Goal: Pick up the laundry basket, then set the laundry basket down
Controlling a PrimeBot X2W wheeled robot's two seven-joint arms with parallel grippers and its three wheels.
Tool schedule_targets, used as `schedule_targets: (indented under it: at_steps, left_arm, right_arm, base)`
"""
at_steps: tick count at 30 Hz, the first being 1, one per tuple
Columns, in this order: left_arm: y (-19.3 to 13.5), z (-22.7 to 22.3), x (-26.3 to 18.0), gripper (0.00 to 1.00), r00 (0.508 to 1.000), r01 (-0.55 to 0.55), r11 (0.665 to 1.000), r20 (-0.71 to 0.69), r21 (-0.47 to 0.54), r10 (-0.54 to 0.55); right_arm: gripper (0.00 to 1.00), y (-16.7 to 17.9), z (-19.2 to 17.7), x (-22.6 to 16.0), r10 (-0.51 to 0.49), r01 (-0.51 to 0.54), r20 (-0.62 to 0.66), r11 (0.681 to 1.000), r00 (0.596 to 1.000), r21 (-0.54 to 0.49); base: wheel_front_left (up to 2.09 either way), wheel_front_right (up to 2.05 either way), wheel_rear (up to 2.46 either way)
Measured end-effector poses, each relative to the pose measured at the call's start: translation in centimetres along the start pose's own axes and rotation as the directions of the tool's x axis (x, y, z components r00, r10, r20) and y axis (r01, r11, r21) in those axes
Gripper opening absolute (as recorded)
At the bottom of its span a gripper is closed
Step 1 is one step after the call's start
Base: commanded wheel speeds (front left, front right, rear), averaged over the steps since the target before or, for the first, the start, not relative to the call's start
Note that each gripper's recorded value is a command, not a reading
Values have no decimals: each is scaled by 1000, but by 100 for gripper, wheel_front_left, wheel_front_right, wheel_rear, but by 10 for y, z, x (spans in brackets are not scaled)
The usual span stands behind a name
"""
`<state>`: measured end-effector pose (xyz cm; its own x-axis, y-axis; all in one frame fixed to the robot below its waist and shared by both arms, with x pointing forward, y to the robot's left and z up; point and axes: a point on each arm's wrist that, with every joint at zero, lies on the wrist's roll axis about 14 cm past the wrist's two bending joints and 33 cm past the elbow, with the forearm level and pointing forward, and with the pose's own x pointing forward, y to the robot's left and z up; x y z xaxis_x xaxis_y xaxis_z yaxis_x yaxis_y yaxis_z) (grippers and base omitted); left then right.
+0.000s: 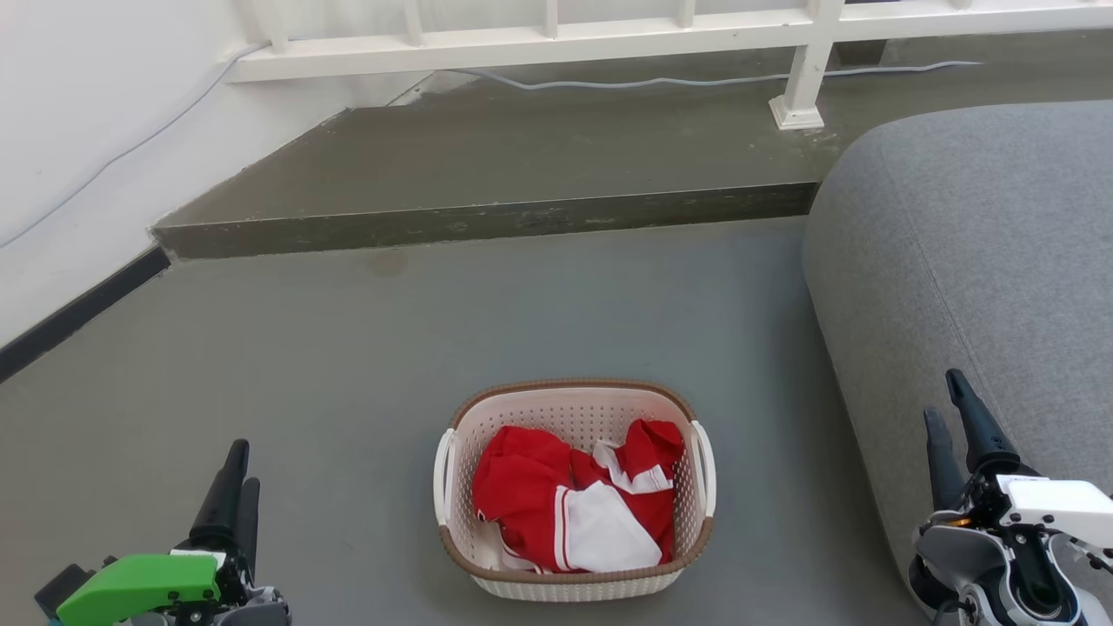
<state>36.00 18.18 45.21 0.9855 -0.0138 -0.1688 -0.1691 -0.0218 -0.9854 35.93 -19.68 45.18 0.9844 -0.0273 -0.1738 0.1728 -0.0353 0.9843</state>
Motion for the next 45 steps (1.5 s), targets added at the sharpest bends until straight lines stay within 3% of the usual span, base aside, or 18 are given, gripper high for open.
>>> schedule_targets:
  at_steps: [9, 19, 28, 35, 45]
  left_arm:
    - [-9, -3, 2, 100, 1000, 26, 997, -1, 78, -26]
    - [-12, -3, 2, 100, 999, 33, 970, -13, 239, -31]
    - [-19, 2, 3, 100, 999, 51, 908, -13, 417, -51]
    - [-30, 1, 6, 100, 997, 68, 837, -7, 543, -77]
    - [-36, -5, 6, 100, 995, 88, 760, -16, 644, -102]
  right_arm:
    - [100, 10, -5, 3, 28, -28, -10, 998, 1000, -58]
    - [100, 21, -8, 6, 55, -61, -33, 971, 998, -232]
    - [100, 27, -18, 9, 72, -95, -74, 918, 995, -385]
    - [100, 34, -23, 13, 92, -131, -99, 840, 991, -527]
    - [100, 46, -30, 15, 131, -170, -109, 757, 985, -631]
  base:
    - [0, 0, 0]
    - [0, 0, 0]
    - [0, 0, 0]
    - [0, 0, 0]
    - [0, 0, 0]
